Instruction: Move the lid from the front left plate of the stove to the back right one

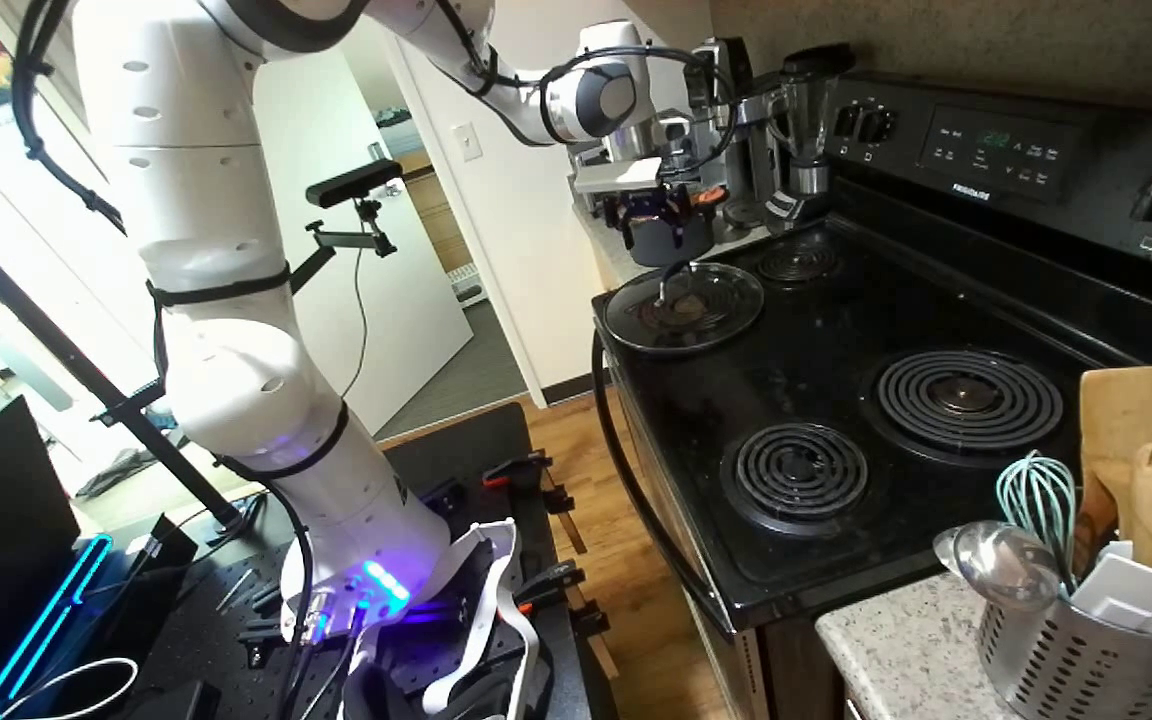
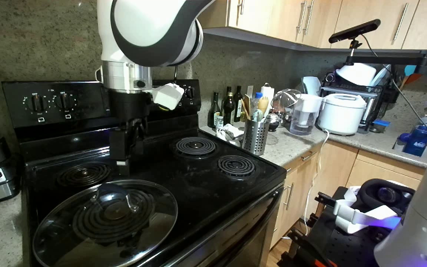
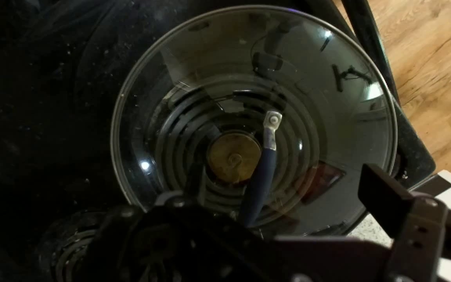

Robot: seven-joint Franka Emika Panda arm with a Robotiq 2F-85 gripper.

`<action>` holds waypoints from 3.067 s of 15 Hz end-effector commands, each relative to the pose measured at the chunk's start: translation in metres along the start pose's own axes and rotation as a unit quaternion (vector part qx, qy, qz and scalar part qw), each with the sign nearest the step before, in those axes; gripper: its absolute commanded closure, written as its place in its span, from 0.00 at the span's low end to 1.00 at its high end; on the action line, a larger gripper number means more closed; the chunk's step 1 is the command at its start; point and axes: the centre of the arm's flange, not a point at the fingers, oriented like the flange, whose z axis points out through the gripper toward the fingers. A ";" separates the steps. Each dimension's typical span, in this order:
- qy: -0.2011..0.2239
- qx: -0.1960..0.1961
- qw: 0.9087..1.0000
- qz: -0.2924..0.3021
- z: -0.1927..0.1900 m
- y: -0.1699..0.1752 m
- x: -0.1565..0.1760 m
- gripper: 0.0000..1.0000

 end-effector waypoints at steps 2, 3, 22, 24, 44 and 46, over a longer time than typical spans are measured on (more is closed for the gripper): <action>0.006 -0.015 0.999 0.043 0.015 0.001 0.024 0.00; 0.003 -0.012 0.999 0.048 0.019 0.001 0.027 0.00; -0.022 -0.013 1.000 0.017 0.073 -0.010 0.085 0.00; -0.014 -0.009 1.000 0.027 0.072 -0.006 0.085 0.00; -0.011 0.011 0.987 0.159 0.097 0.001 0.071 0.30; -0.006 0.013 0.987 0.161 0.094 0.000 0.073 0.40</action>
